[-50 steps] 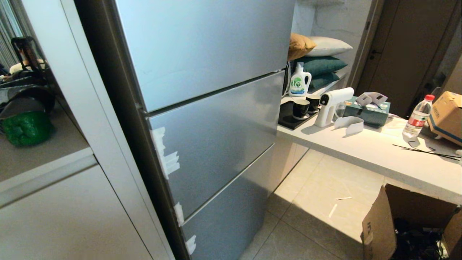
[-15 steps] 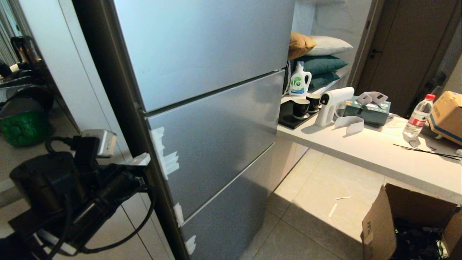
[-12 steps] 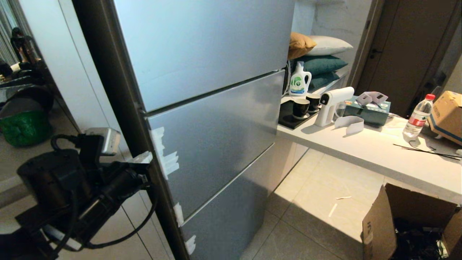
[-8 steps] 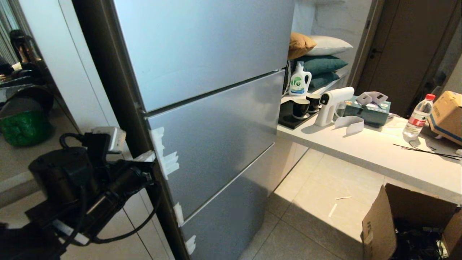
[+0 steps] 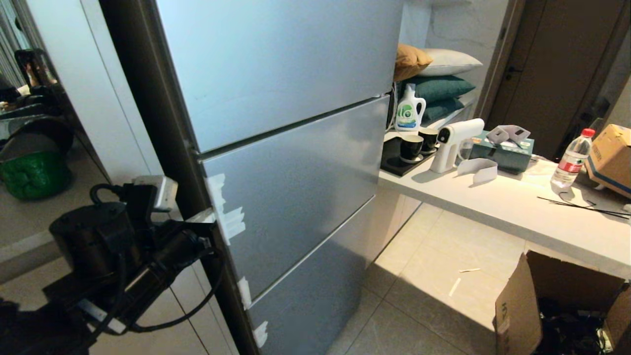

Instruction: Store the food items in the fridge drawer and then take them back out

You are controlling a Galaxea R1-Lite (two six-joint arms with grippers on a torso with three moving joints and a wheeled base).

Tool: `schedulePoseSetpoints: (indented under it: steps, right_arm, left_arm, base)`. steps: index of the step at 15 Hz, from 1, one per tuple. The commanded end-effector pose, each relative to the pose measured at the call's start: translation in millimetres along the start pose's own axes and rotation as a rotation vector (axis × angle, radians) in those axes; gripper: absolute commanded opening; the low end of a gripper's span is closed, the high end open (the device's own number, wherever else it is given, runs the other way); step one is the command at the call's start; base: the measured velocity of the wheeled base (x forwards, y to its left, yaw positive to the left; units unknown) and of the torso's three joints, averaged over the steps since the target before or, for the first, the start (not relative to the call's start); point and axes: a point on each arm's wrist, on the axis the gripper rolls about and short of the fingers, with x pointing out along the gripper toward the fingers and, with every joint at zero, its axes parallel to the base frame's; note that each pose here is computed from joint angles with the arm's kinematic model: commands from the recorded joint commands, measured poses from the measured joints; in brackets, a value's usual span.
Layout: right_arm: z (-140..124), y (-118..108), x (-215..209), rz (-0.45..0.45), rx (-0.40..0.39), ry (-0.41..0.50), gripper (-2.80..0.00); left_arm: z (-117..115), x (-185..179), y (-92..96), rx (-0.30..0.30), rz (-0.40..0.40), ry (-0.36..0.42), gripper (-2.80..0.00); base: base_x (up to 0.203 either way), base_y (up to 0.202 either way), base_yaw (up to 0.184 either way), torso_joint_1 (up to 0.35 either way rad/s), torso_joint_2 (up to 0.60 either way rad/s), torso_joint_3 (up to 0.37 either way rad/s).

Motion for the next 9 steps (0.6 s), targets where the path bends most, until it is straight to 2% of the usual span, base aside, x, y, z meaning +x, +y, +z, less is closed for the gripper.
schedulePoseSetpoints:
  steps: [1, 3, 9]
  right_arm:
    - [-8.2, -0.1, 1.7, 0.000, 0.000, 0.029, -2.80]
    - [-8.2, -0.1, 1.7, 0.000, 0.000, 0.029, -2.80]
    - [-8.2, -0.1, 1.7, 0.000, 0.000, 0.029, -2.80]
  left_arm:
    - [0.3, -1.3, -3.5, -0.015, -0.025, -0.004, -2.80]
    - [-1.1, -3.4, -9.0, -0.056, -0.070, 0.005, -2.80]
    - [-9.5, -4.2, -11.0, -0.050, -0.080, 0.039, -2.80]
  base:
    - [0.000, 0.000, 0.000, 0.000, 0.00, 0.000]
    - [0.000, 0.000, 0.000, 0.000, 0.00, 0.000]
    - [0.000, 0.000, 0.000, 0.000, 0.00, 0.000]
